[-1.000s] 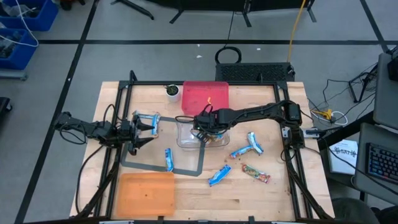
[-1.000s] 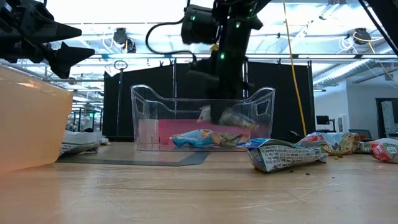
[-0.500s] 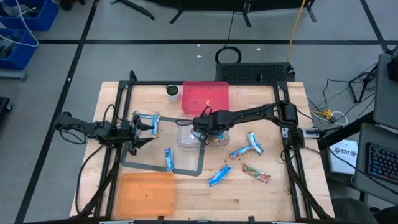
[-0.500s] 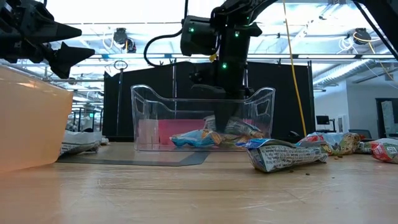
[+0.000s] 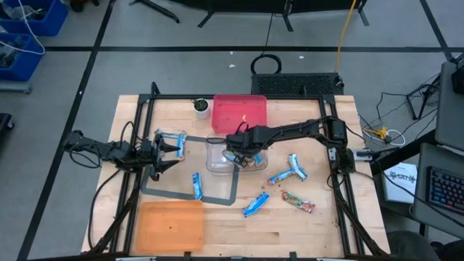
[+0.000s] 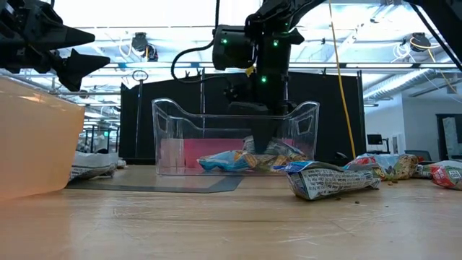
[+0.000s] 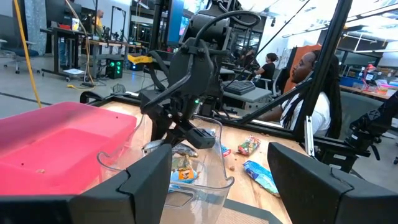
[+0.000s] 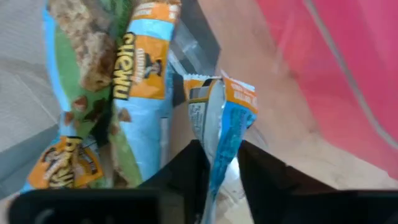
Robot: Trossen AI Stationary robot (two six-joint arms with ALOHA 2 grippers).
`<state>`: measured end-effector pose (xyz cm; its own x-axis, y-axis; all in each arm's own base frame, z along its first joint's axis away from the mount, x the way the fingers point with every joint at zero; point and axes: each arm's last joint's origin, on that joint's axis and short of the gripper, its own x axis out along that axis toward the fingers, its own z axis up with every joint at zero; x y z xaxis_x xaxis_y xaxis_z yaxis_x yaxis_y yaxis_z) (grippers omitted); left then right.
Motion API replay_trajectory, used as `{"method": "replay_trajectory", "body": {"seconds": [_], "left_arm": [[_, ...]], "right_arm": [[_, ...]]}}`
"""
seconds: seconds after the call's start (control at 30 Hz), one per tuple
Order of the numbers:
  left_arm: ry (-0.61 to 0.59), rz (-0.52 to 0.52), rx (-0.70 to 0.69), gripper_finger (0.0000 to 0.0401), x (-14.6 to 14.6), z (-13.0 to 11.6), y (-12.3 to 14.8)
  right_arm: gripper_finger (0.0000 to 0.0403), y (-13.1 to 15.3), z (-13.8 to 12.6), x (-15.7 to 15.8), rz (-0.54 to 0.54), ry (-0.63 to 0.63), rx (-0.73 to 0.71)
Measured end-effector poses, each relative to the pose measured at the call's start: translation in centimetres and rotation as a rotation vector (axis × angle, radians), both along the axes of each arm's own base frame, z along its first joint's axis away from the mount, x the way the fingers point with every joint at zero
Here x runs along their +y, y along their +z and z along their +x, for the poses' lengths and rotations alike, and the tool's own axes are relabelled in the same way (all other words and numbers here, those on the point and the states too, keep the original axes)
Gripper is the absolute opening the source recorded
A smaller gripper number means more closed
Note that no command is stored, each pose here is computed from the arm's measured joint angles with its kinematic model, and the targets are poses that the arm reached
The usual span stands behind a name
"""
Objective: Pick and place Granola Bars by type
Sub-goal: Put the right yellow granola bar into the transparent bin, then put the top right blue granola bar into the red bin
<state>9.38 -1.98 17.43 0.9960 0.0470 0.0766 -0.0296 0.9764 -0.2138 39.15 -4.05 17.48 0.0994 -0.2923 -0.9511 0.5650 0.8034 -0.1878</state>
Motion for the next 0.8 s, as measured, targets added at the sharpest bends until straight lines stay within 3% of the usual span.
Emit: {"method": "replay_trajectory", "body": {"seconds": [0.2,0.37,0.8], "left_arm": [[0.000,0.000,0.000,0.0269,0.0,0.0,0.0],[0.000,0.000,0.000,0.0269,0.0,0.0,0.0],[0.000,0.000,0.000,0.0269,0.0,0.0,0.0]], "right_arm": [[0.0178,1.2,0.5,-0.5,-0.007,0.021,-0.023],[0.0211,3.1,1.3,-0.8,-0.014,0.039,-0.062],[0.0216,10.3,0.7,-0.9,-0.027,0.004,0.006]]}}
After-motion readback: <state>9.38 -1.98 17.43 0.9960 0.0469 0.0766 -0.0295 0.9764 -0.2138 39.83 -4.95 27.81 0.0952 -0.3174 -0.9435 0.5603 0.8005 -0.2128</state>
